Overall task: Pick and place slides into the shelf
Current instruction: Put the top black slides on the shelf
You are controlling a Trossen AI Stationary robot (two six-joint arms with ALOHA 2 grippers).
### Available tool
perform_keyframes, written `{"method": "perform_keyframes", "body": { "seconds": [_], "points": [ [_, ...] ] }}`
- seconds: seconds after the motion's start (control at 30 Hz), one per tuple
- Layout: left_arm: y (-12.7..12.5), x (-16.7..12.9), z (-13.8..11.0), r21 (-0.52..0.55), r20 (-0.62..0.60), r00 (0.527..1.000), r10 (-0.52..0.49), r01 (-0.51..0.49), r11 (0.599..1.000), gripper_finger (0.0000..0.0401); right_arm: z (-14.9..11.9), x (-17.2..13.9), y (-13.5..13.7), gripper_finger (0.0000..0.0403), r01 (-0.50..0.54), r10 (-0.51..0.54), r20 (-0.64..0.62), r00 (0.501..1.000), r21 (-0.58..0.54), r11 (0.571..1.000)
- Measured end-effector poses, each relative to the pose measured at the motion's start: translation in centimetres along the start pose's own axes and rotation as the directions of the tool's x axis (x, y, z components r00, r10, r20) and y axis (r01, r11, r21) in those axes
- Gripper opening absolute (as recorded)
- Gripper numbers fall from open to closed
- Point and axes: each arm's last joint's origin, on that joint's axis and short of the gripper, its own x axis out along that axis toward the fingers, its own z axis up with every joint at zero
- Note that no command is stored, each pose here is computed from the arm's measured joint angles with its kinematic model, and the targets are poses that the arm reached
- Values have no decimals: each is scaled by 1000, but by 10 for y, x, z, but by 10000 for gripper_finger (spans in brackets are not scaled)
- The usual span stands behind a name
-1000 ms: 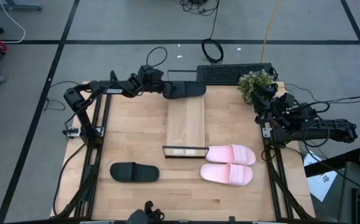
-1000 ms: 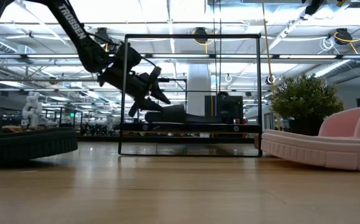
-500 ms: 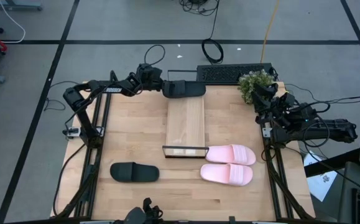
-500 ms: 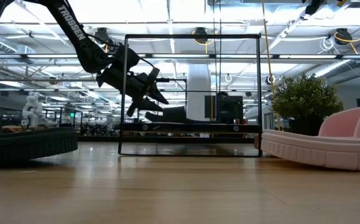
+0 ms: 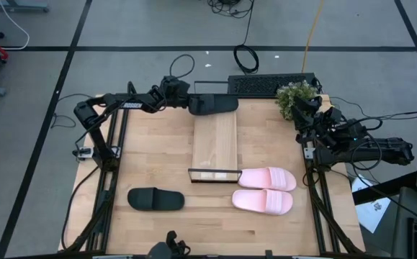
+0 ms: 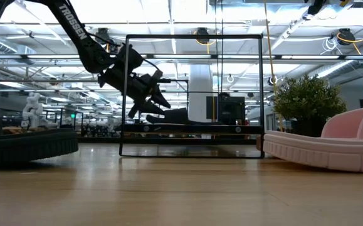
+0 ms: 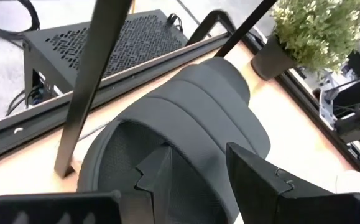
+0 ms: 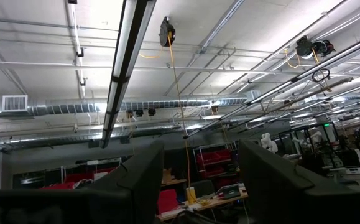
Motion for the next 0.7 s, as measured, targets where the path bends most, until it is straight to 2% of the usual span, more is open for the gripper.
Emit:
{"method": "perform_keyframes", "body": {
  "seconds": [0.3,0.7],
  "points": [
    [-1,-1,7,12,66,997,-25,24,1000,145,0,0,0,196,-4,4,0,1000,10,1000],
    [4,-2,5,-2,41,999,8,-8,1000,145,0,0,0,196,-4,4,0,1000,9,1000]
  ]
}}
